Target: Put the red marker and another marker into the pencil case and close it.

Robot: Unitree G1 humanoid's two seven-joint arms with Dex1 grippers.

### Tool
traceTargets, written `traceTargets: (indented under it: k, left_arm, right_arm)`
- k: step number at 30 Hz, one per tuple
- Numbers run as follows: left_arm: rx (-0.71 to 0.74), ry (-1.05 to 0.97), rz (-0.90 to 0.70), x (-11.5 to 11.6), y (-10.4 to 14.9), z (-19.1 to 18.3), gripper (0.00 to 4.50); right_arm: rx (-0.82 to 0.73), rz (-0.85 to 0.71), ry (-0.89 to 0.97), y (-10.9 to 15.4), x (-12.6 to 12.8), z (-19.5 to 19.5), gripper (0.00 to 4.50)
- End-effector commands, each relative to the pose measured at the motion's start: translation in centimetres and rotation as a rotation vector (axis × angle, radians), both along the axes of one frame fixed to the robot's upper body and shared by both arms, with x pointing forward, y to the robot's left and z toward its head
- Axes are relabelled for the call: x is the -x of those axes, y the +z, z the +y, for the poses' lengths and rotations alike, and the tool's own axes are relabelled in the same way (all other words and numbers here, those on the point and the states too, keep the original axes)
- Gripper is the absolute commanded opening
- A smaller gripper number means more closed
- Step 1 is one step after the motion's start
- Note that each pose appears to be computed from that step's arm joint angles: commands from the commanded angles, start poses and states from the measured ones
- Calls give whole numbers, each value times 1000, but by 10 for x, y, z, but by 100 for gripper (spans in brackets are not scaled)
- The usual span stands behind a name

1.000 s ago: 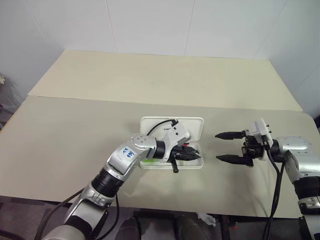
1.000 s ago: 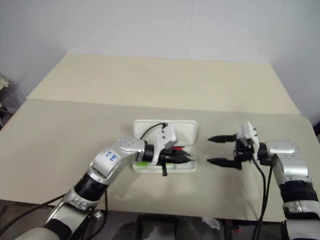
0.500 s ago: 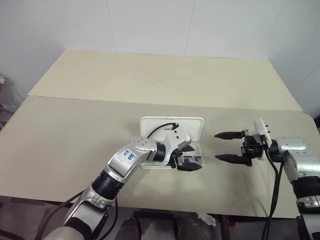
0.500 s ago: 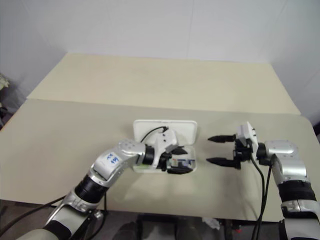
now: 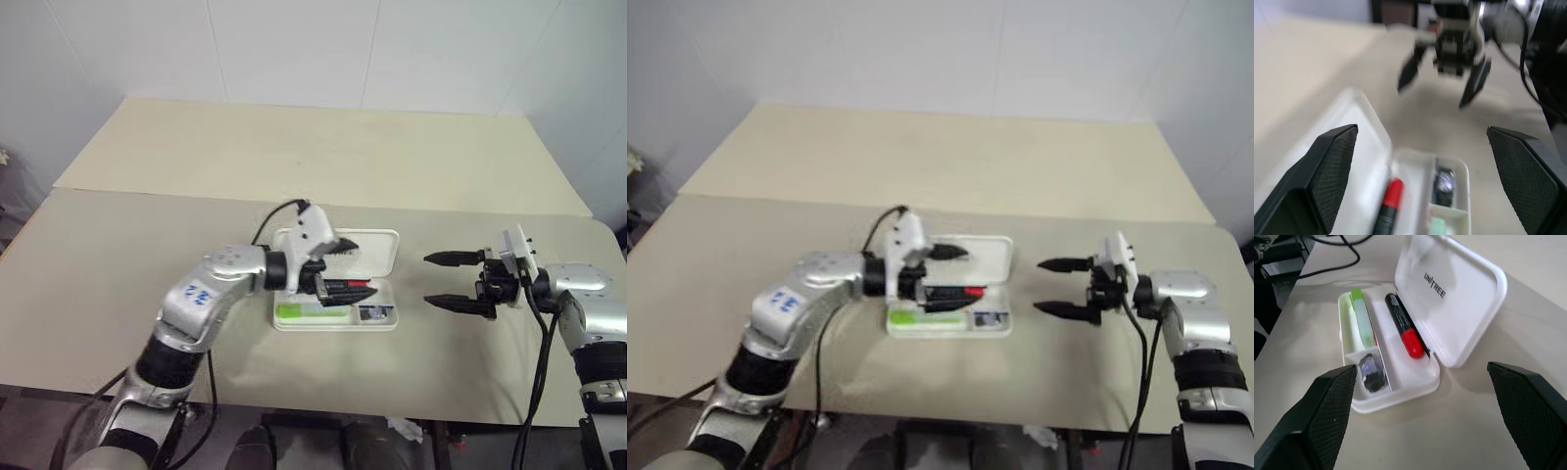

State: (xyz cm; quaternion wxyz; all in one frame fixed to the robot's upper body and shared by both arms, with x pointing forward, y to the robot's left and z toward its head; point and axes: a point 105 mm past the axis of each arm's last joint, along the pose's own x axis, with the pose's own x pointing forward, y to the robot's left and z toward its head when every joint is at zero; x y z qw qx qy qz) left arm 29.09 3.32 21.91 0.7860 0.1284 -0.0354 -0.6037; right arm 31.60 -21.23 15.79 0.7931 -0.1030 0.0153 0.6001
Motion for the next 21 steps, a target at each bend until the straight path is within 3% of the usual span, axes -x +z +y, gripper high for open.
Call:
traceTargets:
  k: [1,6,9,12,21]
  left_arm:
    - [58,36,-144,5,35,23,449]
    - [102,189,-184,-7,62,64,449]
    - [120,259,-166,-14,65,85,449]
    - [146,333,-84,-23,58,105,385]
    - [189,502,36,-51,46,162,86]
  right_arm:
    - [-25,-55,25,17,-1,-2,450]
    - [-43,-66,27,21,-6,1,450]
    - [-58,-64,43,22,-7,2,450]
    - [-55,-64,52,21,-9,4,450]
    - [-59,-77,64,24,-17,12,450]
